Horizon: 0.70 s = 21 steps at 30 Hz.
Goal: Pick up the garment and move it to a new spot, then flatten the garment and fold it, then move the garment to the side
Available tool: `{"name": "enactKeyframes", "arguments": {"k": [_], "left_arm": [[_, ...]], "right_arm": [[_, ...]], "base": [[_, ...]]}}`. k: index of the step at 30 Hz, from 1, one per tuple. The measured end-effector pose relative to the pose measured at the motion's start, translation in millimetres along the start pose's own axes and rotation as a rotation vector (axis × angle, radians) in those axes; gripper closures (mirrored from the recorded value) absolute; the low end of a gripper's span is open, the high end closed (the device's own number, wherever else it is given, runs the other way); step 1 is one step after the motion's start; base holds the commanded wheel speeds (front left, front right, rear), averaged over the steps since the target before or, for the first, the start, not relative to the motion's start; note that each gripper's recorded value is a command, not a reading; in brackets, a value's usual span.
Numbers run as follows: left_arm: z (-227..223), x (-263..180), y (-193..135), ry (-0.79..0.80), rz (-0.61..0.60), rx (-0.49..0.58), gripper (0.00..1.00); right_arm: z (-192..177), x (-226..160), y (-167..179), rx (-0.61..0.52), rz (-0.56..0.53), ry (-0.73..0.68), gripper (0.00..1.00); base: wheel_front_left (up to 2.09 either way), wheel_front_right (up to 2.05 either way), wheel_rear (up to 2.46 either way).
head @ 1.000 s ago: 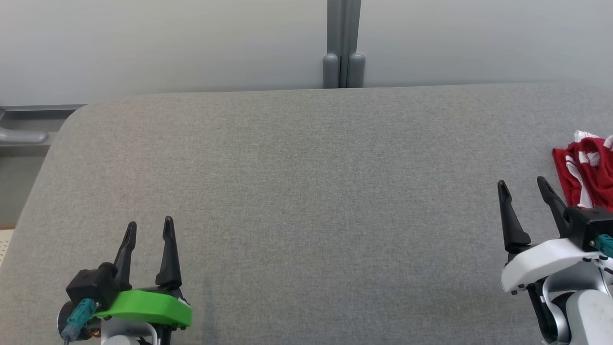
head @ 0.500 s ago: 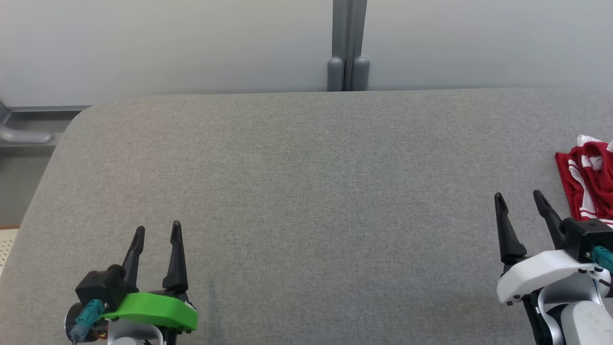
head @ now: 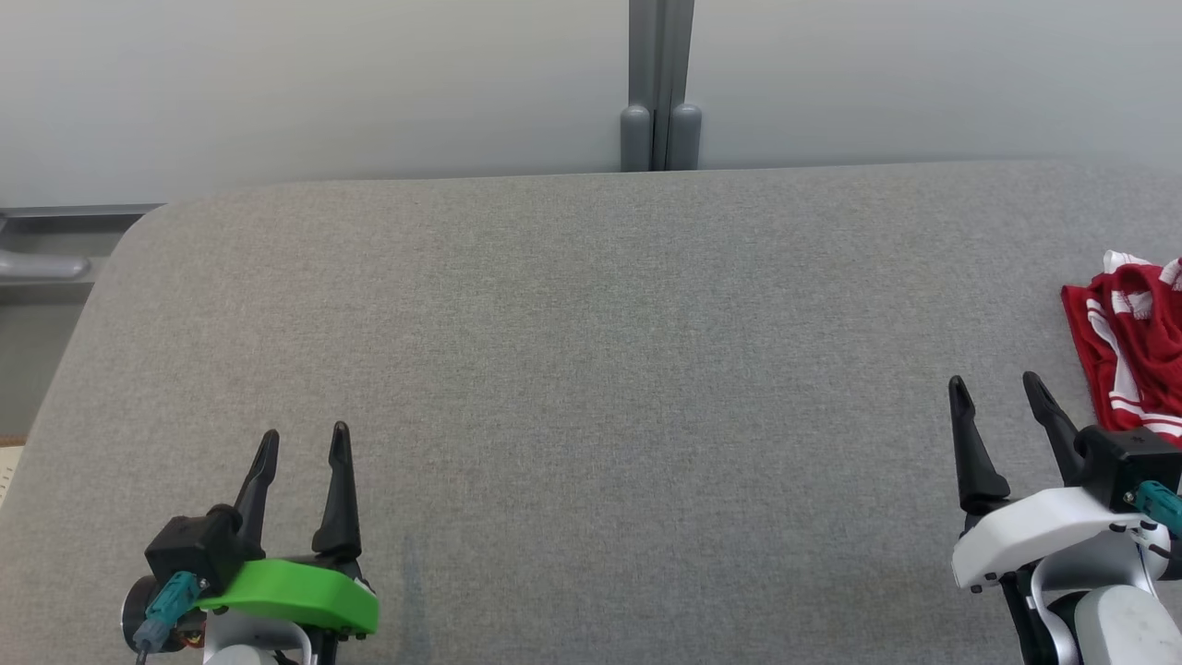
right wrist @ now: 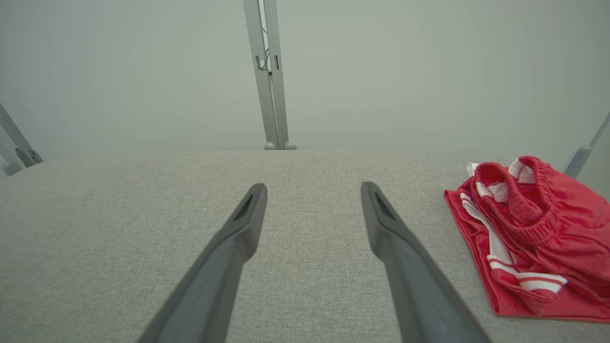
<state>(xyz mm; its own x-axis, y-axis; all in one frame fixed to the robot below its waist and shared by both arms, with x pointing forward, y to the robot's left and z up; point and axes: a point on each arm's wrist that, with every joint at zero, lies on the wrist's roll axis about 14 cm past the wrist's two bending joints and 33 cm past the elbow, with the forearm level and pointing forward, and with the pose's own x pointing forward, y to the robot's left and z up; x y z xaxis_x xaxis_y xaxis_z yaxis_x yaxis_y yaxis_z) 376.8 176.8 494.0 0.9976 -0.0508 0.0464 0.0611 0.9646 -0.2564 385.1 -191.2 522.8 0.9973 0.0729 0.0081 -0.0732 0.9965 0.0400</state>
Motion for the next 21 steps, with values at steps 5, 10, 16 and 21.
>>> {"name": "enactKeyframes", "arguments": {"k": [5,10,16,21], "left_arm": [[0,0,1,0.001,0.002,0.002,0.0],[-1,1,1,0.005,-0.002,0.001,0.0],[-6,0,0,0.02,-0.006,0.003,1.0],[-30,-12,2,0.098,0.011,-0.01,1.0]], "right_arm": [[-2,0,1,0.003,0.001,0.004,0.0],[-4,1,2,0.004,0.005,0.01,0.0],[-6,0,1,0.005,0.002,0.017,1.0],[-31,-8,2,0.025,-0.007,0.091,1.0]], "base": [[0.0,0.0,0.0],[0.0,0.0,0.0],[0.0,0.0,0.0],[0.0,0.0,0.0]]}}
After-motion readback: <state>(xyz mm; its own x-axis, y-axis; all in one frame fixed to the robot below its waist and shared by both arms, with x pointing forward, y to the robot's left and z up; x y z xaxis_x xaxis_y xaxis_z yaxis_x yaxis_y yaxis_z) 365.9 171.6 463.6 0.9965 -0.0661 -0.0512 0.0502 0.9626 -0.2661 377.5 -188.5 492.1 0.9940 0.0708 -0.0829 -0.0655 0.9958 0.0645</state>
